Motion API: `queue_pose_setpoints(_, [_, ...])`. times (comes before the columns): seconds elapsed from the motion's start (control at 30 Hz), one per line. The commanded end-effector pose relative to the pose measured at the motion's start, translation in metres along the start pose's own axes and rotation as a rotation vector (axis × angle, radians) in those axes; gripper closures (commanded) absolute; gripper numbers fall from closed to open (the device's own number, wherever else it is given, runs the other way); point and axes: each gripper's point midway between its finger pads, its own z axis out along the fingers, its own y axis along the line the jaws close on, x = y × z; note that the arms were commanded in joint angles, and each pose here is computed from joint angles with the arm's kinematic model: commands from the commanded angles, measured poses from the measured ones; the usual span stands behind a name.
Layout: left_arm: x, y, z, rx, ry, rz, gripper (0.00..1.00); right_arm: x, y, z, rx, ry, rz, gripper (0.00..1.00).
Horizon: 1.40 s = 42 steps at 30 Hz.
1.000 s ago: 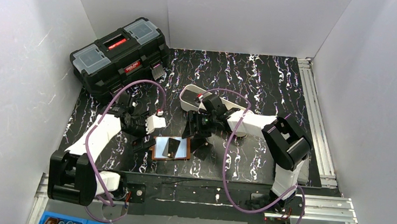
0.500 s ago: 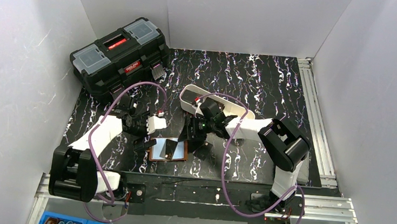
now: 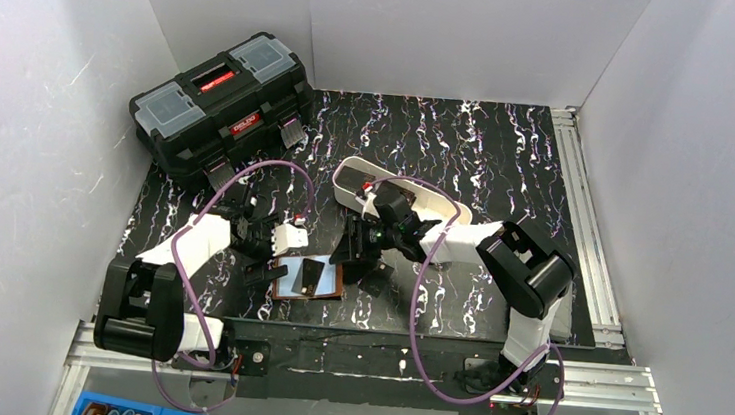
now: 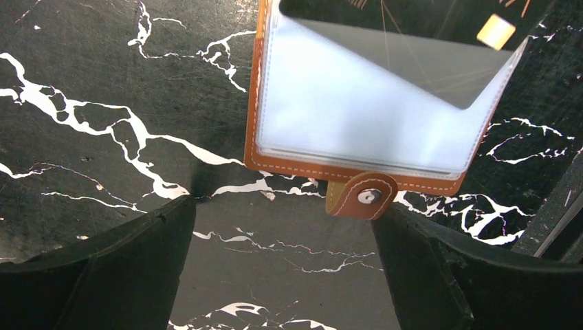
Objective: Put the credit cards into the card holder
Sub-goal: Insert the credit card into the card holder.
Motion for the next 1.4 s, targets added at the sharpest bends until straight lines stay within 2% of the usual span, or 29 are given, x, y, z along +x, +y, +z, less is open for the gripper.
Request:
queue_pose_setpoints(0.0, [0.007,0.003,0.003,-0.025,0.035,0.034,0.01,-0.011,0.031,-0.006,-0.123,-0.053,-0.053,0.53])
queue_pose_setpoints(0.1, [0.005,0.003,0.003,-0.029,0.034,0.026,0.01,-0.015,0.039,-0.013,-0.158,-0.092,-0.078,0.51])
queue_pose_setpoints(0.23, [0.003,0.005,0.002,-0.035,0.029,0.02,0.01,-0.01,0.034,-0.006,-0.128,-0.05,-0.062,0.47])
queue_pose_setpoints(0.37, [0.004,0.004,0.001,-0.035,0.034,0.018,0.01,-0.007,0.029,0.001,-0.093,-0.033,-0.074,0.35])
queue_pose_setpoints(0.5, [0.003,0.004,0.0,-0.034,0.034,0.013,0.01,-0.005,0.042,0.005,-0.117,-0.042,-0.126,0.34])
queue_pose_setpoints(0.63, [0.0,0.006,-0.002,-0.042,0.027,0.013,0.01,-0.009,0.062,-0.004,-0.221,-0.101,-0.167,0.49])
queue_pose_setpoints(0.73, [-0.001,0.007,-0.003,-0.042,0.023,0.006,0.01,-0.008,0.064,-0.005,-0.237,-0.104,-0.169,0.6])
queue_pose_setpoints(0.83, [-0.003,0.007,-0.003,-0.042,0.019,0.001,0.01,-0.006,0.056,0.005,-0.216,-0.07,-0.142,0.64])
queue_pose_setpoints(0.87, [-0.004,0.007,-0.003,-0.042,0.017,0.002,0.01,-0.004,0.052,0.01,-0.201,-0.049,-0.129,0.6])
queue_pose_setpoints(0.93, [-0.004,0.007,-0.004,-0.041,0.017,-0.001,0.01,-0.003,0.047,0.016,-0.166,-0.021,-0.107,0.41])
queue_pose_setpoints(0.97, [-0.005,0.008,-0.005,-0.043,0.017,-0.004,0.01,-0.003,0.043,0.019,-0.14,-0.013,-0.1,0.35])
queue_pose_setpoints(1.1, [-0.008,0.008,-0.007,-0.041,0.008,-0.016,0.01,0.001,0.033,0.025,-0.074,0.019,-0.093,0.31])
queue_pose_setpoints(1.17, [-0.009,0.008,-0.007,-0.04,0.007,-0.015,0.01,0.002,0.032,0.026,-0.075,0.024,-0.091,0.35])
queue_pose_setpoints(1.23, [-0.01,0.009,-0.007,-0.04,0.005,-0.015,0.01,0.003,0.032,0.028,-0.078,0.036,-0.088,0.44])
queue_pose_setpoints(1.37, [-0.012,0.01,-0.009,-0.044,0.002,-0.023,0.01,0.003,0.031,0.033,-0.067,0.068,-0.078,0.73])
